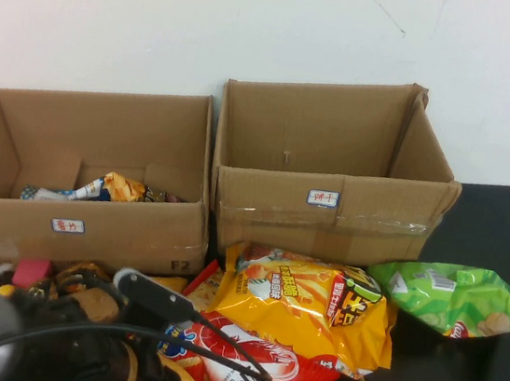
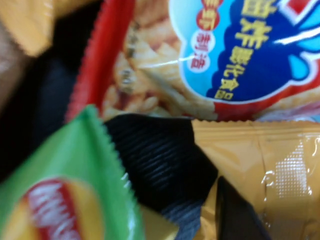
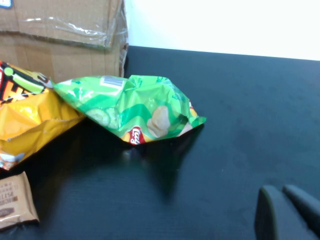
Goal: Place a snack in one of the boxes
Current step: Pick up the biscuit, then place the biscuit in the biscuit box
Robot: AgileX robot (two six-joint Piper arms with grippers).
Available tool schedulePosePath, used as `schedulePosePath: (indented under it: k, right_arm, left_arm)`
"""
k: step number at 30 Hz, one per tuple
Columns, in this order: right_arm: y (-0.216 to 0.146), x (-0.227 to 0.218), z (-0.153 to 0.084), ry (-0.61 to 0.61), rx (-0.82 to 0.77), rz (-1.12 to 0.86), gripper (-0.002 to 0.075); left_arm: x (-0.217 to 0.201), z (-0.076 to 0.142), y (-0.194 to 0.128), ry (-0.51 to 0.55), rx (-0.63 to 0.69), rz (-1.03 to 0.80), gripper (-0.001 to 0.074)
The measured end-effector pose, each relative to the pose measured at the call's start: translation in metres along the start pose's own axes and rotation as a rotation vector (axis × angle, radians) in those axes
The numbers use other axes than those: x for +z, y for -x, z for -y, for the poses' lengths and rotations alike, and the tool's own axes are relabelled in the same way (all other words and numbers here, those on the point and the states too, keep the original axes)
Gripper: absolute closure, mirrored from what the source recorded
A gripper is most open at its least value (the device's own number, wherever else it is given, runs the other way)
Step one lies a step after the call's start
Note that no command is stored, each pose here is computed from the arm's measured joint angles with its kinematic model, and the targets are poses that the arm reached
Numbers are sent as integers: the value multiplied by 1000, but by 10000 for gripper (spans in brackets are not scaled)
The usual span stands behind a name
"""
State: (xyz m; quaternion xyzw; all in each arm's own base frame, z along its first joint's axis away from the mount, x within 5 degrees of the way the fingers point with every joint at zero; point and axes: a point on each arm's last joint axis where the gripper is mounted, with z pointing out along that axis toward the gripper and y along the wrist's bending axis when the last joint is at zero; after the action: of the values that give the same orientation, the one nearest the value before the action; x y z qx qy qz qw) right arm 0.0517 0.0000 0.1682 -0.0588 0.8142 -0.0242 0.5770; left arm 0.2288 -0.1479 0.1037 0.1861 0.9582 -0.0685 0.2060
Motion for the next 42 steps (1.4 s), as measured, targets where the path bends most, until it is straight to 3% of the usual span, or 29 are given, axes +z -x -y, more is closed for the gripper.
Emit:
schedulePosePath:
  k: [8,13,17,20,25,31,34,36,38,42]
  right_arm:
    - [0,0,0,0,0,0,727]
    - [0,0,0,0,0,0,727]
    - [0,0,0,0,0,0,727]
    - [0,0,0,0,0,0,727]
    - [0,0,0,0,0,0,727]
    - [0,0,0,0,5,0,727]
    - [0,0,0,0,5,0,727]
    - [0,0,0,0,5,0,727]
    - [0,0,0,0,5,0,727]
    - [0,0,0,0,5,0,727]
  left_arm:
    - [-88,12,15,6,55,174,464]
    - [-155,27,60,-118,177,608,464]
    - [-178,30,106,-200,257,910,464]
    - [-169,26,146,-201,285,1013,464]
    - [-114,14,206,-157,274,997,454]
    - [-31,1,247,-112,146,828,118]
    - [-15,-6,247,-35,132,718,66]
    - [-20,-7,246,-1,136,688,88]
    - [-36,-3,242,6,133,689,182]
    - [-88,15,214,-72,165,759,547]
